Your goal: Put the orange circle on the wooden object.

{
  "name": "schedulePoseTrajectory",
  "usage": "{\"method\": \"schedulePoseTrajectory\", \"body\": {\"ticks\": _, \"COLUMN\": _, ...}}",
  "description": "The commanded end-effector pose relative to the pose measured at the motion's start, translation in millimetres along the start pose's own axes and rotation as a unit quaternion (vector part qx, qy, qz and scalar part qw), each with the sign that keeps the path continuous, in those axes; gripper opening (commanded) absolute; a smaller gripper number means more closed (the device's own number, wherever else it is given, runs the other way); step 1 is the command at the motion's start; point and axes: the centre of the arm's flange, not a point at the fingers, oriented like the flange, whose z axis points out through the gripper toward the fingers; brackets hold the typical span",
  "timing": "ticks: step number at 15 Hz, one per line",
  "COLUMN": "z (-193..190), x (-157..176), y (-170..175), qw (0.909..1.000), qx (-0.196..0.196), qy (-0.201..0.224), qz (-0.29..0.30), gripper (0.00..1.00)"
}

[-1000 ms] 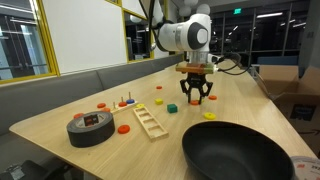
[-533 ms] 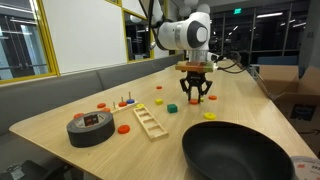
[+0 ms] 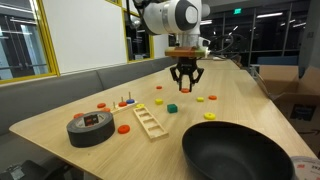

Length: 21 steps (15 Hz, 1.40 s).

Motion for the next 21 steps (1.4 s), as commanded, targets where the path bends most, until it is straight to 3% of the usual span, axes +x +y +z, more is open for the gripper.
{"method": "schedulePoseTrajectory", "body": {"ticks": 1, "z": -36, "x": -59, "y": -42, "qw": 0.9992, "qx": -0.002, "qy": 0.005, "qz": -0.041, "gripper": 0.24}}
{"method": "schedulePoseTrajectory", "body": {"ticks": 10, "z": -45, "x": -148, "y": -151, "qw": 0.9924, "qx": 0.011, "qy": -0.006, "qz": -0.122, "gripper": 0.25}}
{"method": "schedulePoseTrajectory", "body": {"ticks": 21, "z": -20, "x": -187, "y": -258, "qw": 0.9798, "qx": 0.038, "qy": 0.004, "qz": -0.196, "gripper": 0.25}}
